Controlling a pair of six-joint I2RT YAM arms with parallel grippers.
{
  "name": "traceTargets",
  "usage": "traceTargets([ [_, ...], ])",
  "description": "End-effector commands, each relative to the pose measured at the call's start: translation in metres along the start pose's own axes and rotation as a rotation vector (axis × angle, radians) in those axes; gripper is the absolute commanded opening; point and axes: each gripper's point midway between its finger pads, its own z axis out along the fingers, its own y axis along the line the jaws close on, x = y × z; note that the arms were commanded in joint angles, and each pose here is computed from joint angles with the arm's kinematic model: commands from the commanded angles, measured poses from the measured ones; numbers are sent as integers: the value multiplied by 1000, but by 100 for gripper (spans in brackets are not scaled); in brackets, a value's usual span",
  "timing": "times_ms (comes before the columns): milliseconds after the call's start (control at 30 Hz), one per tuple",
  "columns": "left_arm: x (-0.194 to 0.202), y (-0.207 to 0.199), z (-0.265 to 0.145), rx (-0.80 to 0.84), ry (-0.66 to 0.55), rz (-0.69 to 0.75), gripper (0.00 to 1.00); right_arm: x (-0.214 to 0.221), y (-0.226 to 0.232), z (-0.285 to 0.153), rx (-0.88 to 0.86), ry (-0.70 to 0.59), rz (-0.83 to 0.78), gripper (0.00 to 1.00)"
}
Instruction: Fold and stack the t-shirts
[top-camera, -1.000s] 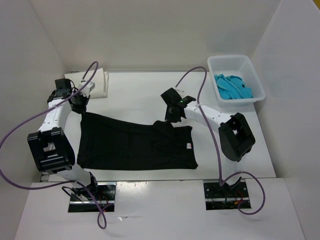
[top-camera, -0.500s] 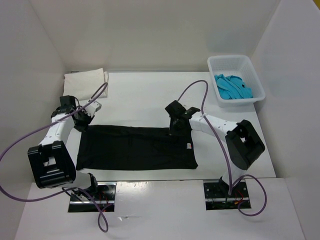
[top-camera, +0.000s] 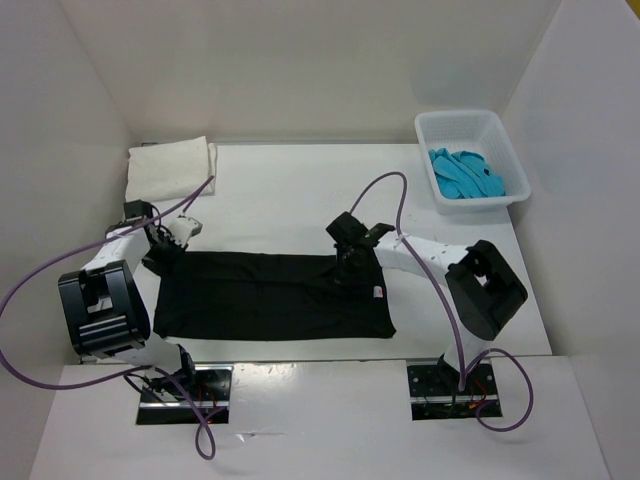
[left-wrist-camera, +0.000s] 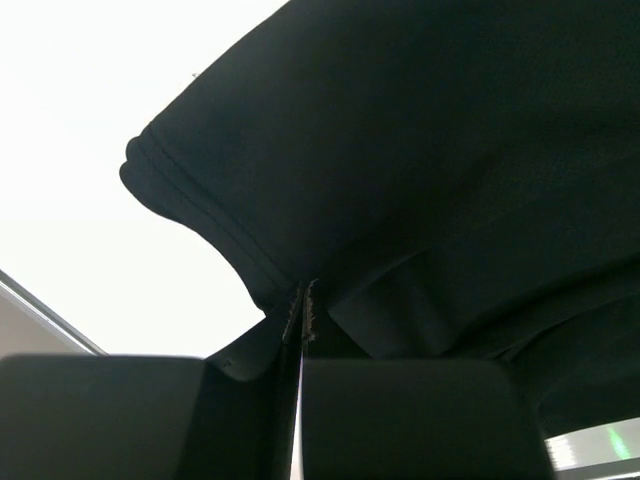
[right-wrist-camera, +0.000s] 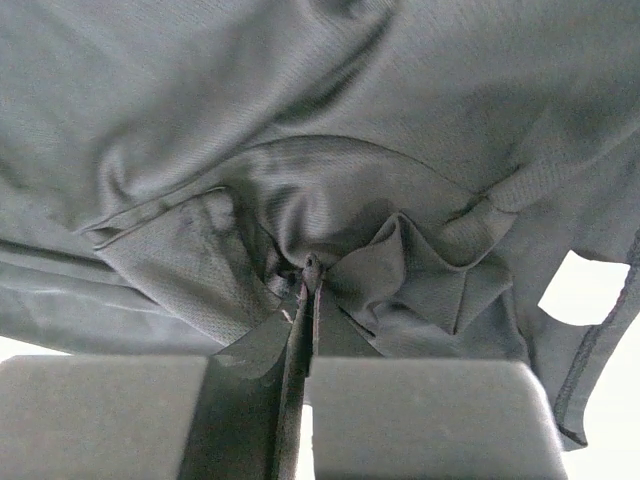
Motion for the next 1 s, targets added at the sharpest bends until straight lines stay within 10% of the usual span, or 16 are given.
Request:
traceTargets([
  [0,-2,3,-12,-9,-2,47,0,9,-2,1,-6,8,0,2],
  [633,14,-5,-13,22,61,81,7,2,13,-57,-134,-77,-84,44],
  [967,13,-1,-20,-5,63,84,11,-43,45,-6,-72,-96,-121,0],
])
